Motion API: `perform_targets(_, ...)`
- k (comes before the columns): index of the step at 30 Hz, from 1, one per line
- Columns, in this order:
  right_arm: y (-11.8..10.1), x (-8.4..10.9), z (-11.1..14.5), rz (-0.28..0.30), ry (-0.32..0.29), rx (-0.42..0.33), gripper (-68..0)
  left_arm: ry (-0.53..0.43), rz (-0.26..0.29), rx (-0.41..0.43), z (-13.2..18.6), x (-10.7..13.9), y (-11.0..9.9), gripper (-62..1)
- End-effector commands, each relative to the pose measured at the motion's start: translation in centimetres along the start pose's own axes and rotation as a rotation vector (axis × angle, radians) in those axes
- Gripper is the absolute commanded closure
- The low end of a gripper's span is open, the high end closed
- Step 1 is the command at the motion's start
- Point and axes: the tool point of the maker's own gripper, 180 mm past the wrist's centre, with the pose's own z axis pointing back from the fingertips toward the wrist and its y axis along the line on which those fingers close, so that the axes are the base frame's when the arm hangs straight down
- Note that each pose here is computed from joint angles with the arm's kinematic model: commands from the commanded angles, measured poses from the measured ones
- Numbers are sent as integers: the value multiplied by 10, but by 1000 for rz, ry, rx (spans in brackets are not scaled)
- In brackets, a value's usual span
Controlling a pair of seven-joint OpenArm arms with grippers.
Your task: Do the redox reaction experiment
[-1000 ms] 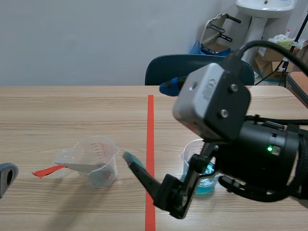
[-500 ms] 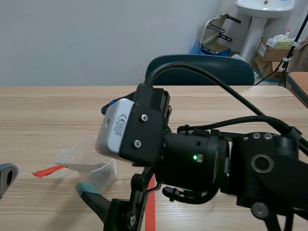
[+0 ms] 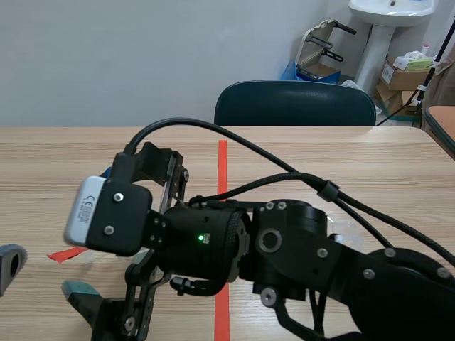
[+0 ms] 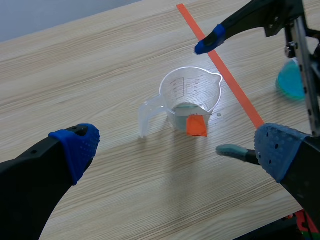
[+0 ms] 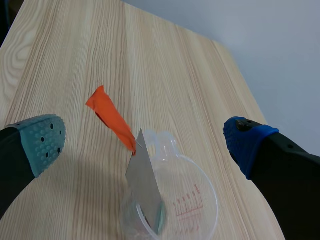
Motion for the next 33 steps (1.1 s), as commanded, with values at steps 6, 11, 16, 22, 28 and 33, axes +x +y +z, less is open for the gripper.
perform_targets(6,-15,5,-19,19,-29,-33,-679,-17,5,-5,0,5,-2,-623)
perform_targets(11,-21,6,-22,29,-34,-56,-613,-16,6,-6,0,5,-2,-623)
perform_targets(16,-21,6,-22,29,-35,-56,-464,-16,6,-6,0,5,-2,-623)
perform_targets(22,-21,9,-22,30,-50,-56,-326,-16,6,-6,0,5,-2,-623)
perform_targets(28,-22,9,-22,30,-49,-56,-214,-16,6,-6,0,5,-2,-623)
perform_targets(33,-22,9,-22,30,-49,-58,-94,-16,6,-6,0,5,-2,-623)
